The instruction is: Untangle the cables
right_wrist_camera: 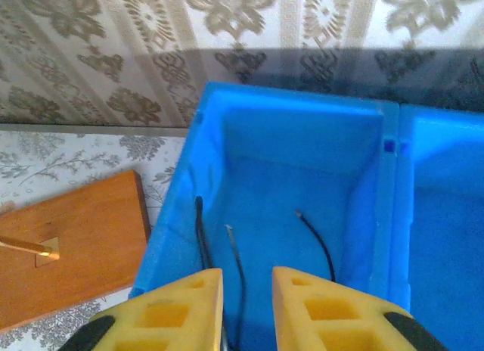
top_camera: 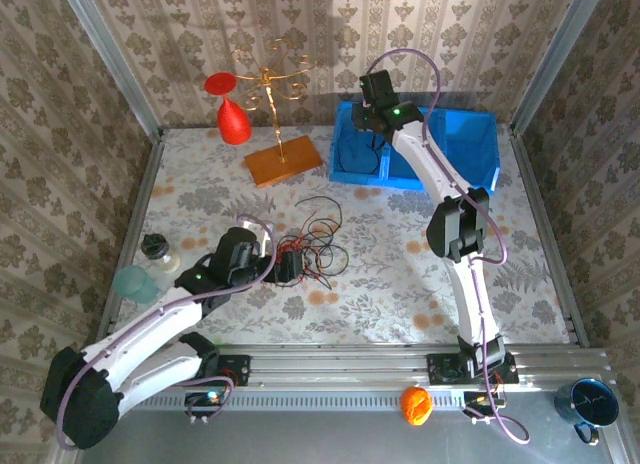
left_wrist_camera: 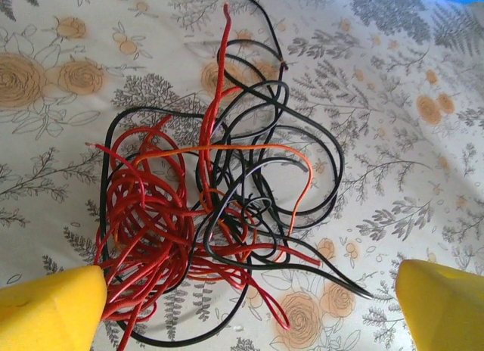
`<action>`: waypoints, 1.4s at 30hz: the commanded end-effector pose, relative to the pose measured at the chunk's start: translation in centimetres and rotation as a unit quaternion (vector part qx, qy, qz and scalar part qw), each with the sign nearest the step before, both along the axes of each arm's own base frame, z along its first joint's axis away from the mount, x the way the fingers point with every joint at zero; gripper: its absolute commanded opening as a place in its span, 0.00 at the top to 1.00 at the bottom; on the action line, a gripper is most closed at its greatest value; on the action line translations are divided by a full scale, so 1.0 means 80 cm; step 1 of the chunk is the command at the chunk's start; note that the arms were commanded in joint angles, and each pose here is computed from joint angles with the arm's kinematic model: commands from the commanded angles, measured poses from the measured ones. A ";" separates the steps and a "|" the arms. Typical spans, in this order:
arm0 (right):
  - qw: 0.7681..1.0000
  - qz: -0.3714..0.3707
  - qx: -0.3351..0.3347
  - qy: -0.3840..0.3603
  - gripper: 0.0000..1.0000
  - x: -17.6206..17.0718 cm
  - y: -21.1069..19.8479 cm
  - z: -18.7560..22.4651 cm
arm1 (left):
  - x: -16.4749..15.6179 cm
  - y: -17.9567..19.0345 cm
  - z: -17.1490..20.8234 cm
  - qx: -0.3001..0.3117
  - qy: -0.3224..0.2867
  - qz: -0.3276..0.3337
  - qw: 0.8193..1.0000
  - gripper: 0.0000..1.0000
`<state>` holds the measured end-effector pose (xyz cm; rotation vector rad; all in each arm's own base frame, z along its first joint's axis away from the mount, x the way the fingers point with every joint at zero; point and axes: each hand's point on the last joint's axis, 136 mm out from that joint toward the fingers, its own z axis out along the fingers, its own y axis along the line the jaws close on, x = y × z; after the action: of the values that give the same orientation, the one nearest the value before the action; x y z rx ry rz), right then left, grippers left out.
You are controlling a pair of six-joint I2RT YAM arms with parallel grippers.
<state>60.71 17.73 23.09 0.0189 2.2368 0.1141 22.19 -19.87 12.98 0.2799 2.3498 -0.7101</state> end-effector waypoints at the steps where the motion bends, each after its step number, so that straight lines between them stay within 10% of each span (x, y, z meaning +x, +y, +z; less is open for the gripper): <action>1: 0.999 -0.032 -0.021 -0.007 0.63 -0.004 -0.029 0.022 | 0.004 -0.006 0.017 0.003 -0.002 -0.009 1.000 0.01; 10: 0.999 0.019 -0.016 -0.034 0.60 -0.083 0.000 0.106 | 0.007 -0.007 0.015 0.006 0.009 -0.003 1.000 0.02; 23: 0.953 0.268 0.106 0.091 0.54 -0.393 0.142 -0.080 | 0.016 0.031 -0.008 0.025 0.036 0.047 0.998 0.20; 33: 0.931 0.281 0.134 0.189 0.47 -0.402 0.175 -0.193 | 0.033 0.056 -0.056 0.105 0.091 0.097 0.986 0.15; 42: 0.936 0.258 0.141 0.193 0.87 -0.386 0.179 -0.205 | 0.030 0.030 -0.093 0.074 0.096 0.052 0.991 0.40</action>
<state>28.59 30.93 4.28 -0.4424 2.6158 0.7134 24.54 -16.59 6.03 0.1308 2.6089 -0.4759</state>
